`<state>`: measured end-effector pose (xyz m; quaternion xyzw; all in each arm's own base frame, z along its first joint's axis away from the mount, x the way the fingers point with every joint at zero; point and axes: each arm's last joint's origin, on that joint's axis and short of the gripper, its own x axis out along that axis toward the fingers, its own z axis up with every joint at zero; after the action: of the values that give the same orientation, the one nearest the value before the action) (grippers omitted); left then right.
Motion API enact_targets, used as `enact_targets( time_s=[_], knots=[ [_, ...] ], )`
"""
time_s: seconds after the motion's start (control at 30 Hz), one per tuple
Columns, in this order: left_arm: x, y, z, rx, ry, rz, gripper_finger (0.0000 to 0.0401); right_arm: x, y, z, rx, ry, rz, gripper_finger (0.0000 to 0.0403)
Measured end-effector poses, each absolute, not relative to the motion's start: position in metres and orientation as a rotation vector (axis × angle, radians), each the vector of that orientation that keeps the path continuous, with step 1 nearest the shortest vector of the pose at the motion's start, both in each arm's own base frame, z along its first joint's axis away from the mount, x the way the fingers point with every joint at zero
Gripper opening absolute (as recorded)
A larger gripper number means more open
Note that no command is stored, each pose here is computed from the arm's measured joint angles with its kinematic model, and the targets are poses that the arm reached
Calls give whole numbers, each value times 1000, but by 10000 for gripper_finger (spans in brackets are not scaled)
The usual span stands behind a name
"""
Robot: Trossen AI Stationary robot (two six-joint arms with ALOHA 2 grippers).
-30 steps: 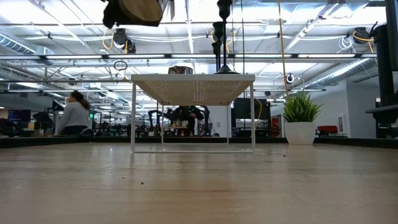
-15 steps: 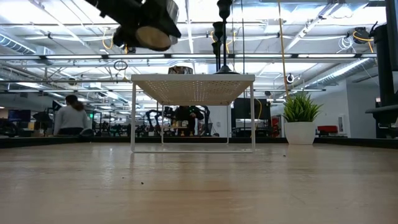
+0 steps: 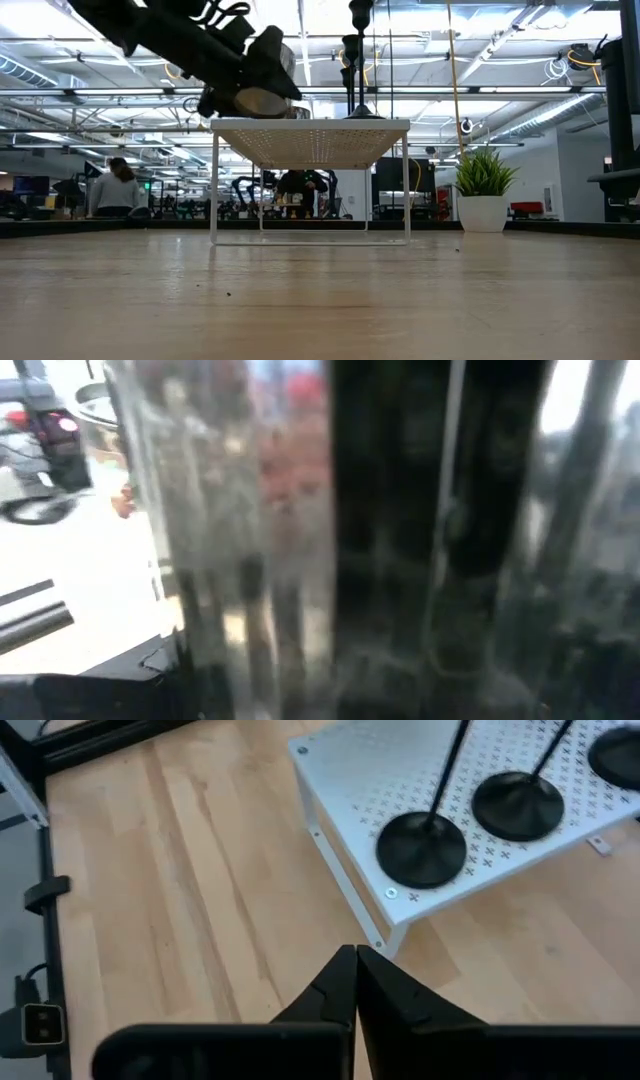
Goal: Pick & Place candle stick holders
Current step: Put the top brown scented candle on the shelf aligned with the brown scented candle
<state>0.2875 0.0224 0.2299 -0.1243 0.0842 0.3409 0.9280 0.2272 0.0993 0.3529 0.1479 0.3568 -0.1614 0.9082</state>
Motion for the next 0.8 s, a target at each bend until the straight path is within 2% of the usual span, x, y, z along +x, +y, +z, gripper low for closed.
enact_targets(
  time_s=[0.4,0.8],
  knots=[
    [300,41,220,-280,138,655,347,231,100,335,358,734,-357,1],
    [309,44,214,-310,114,640,347,236,95,336,378,706,-368,1]
  ],
)
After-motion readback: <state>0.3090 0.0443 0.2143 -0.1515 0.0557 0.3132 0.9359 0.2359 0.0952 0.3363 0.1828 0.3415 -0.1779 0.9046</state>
